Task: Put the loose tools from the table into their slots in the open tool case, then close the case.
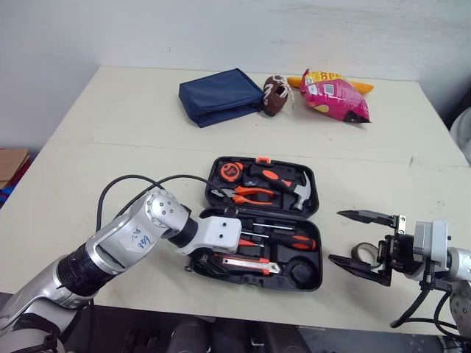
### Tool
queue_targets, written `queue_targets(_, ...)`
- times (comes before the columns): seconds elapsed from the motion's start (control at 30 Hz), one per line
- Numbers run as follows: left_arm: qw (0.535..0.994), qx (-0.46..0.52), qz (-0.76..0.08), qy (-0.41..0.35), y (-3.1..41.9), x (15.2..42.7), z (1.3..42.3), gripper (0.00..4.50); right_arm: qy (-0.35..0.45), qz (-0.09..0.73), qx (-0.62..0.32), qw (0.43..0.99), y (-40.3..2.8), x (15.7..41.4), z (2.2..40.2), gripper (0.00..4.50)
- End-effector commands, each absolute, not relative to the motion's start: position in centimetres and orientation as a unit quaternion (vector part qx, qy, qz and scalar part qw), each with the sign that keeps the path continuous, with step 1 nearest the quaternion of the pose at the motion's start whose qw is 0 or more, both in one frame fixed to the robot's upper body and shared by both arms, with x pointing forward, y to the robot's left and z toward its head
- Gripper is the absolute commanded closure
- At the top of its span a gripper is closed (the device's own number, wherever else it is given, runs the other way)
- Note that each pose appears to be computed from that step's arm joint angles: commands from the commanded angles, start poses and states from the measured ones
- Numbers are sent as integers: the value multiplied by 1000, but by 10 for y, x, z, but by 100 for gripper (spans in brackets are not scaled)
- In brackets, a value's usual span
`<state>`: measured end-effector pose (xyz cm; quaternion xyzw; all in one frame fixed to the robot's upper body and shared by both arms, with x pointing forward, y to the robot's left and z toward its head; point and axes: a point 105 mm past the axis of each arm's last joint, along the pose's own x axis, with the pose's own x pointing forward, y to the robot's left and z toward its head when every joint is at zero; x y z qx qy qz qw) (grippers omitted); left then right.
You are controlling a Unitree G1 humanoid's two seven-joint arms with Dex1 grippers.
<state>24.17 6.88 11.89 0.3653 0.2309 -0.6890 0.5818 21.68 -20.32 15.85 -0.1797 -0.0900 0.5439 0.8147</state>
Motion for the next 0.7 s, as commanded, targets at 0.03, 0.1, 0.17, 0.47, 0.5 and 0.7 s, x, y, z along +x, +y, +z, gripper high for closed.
queue_targets(0.03,589,374,-683,215,64,247,120,297,-107,544,-188,811,-201,213,162,0)
queue_targets(0.1,595,371,-682,208,62,249,122,297,-107,545,-188,810,-200,212,162,0)
queue_targets(0.17,590,366,-689,205,60,246,123,297,-107,545,-187,810,-200,211,162,0)
queue_targets(0.47,570,332,-750,39,54,233,163,6,-101,549,-180,810,-200,210,161,0)
queue_targets(0.5,561,325,-761,25,58,229,168,6,-101,550,-180,810,-200,210,160,0)
queue_targets(0.7,606,252,-754,-18,73,232,175,6,-95,551,-175,810,-204,212,154,0)
